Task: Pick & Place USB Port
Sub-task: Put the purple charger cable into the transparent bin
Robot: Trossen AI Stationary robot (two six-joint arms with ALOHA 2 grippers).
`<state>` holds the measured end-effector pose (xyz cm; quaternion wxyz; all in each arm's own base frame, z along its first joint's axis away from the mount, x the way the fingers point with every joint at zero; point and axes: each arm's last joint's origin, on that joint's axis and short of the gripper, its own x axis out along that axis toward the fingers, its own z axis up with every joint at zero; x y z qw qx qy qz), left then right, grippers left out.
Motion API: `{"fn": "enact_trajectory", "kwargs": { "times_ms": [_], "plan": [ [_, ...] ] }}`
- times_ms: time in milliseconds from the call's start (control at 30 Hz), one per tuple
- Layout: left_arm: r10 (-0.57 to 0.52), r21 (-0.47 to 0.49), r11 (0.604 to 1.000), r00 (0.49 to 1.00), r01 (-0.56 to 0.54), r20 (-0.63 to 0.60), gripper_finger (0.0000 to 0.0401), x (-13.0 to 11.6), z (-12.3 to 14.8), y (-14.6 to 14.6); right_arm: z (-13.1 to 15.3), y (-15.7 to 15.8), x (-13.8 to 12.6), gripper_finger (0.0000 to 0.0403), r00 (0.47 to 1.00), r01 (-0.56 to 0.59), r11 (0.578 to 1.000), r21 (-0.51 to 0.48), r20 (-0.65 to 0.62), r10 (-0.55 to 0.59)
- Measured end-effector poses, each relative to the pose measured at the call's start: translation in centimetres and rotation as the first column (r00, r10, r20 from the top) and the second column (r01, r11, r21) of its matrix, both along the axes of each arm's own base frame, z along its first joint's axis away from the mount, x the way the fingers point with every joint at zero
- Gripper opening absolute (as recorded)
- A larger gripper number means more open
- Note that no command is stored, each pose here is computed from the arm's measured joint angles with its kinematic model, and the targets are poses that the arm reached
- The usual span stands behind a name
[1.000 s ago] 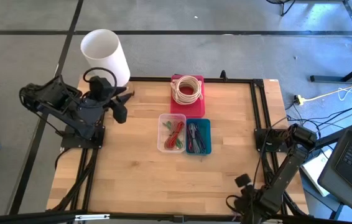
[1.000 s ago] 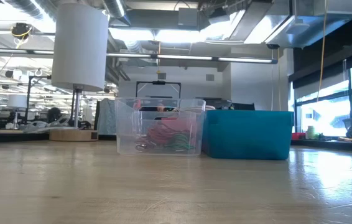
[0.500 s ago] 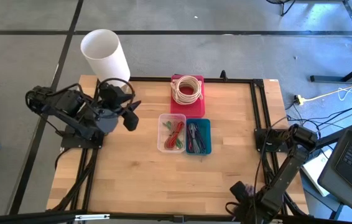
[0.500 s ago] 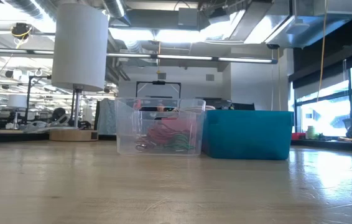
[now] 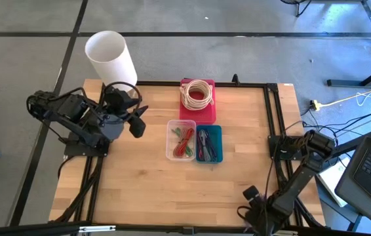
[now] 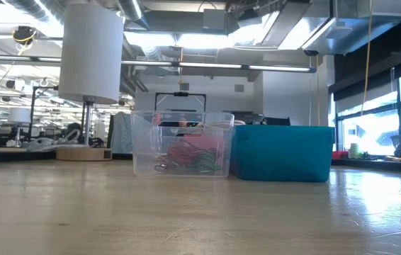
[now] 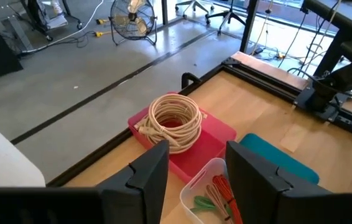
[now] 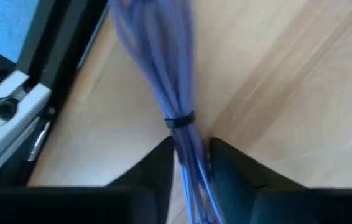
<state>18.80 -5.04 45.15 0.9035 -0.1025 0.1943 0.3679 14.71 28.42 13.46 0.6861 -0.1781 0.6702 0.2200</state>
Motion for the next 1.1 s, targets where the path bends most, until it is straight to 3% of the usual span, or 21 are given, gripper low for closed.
{"fn": "enact_trajectory", "kwargs": {
  "times_ms": [200,400,500,567,600,667,767,900,967,1100],
  "plan": [
    [-0.009,0.007,1.0,1.0,0.009,-0.011,0.0149,0.0,0.0,0.0,0.6,-0.6,0.7,0.0019,0.996,0.081,0.995,-0.058,-0.036,-0.083],
    [-0.053,0.007,0.999,0.997,0.054,-0.048,0.0152,0.0,-0.1,-0.1,5.0,-1.6,0.8,0.0017,0.973,0.21,0.949,-0.236,-0.039,-0.226],
    [-0.073,-0.004,0.997,0.996,0.073,-0.06,0.0152,0.1,-0.1,-0.1,9.0,-2.4,1.0,0.0017,0.962,0.271,0.907,-0.321,0.054,-0.268],
    [-0.084,-0.014,0.996,0.994,0.083,-0.063,0.015,0.1,-0.1,-0.2,12.0,-3.6,1.3,0.0017,0.936,0.352,0.856,-0.379,0.157,-0.315],
    [-0.086,-0.017,0.996,0.994,0.085,-0.064,0.0149,0.1,-0.2,-0.2,13.4,-4.1,1.7,0.0016,0.908,0.414,0.837,-0.358,0.23,-0.351],
    [-0.086,-0.016,0.996,0.994,0.086,-0.064,0.0148,0.1,-0.2,-0.2,15.9,-5.3,2.7,0.0016,0.816,0.53,0.824,-0.2,0.382,-0.433],
    [-0.088,-0.01,0.996,0.994,0.088,-0.069,0.015,0.1,-0.1,-0.2,19.8,-8.4,3.7,0.0016,0.541,0.717,0.695,0.053,0.585,-0.604],
    [-0.108,0.016,0.994,0.99,0.11,-0.09,0.0151,0.1,-0.1,-0.2,24.0,-12.3,3.7,0.0016,0.205,0.743,0.581,0.332,0.713,-0.67],
    [-0.118,0.031,0.992,0.988,0.122,-0.098,0.0149,0.2,-0.1,-0.2,25.9,-13.5,3.7,0.0016,0.131,0.687,0.599,0.41,0.742,-0.658],
    [-0.13,0.078,0.988,0.988,0.137,-0.083,0.0145,0.5,0.3,-0.3,29.2,-14.7,5.1,0.0016,0.097,0.544,0.698,0.466,0.791,-0.604]
  ]
}}
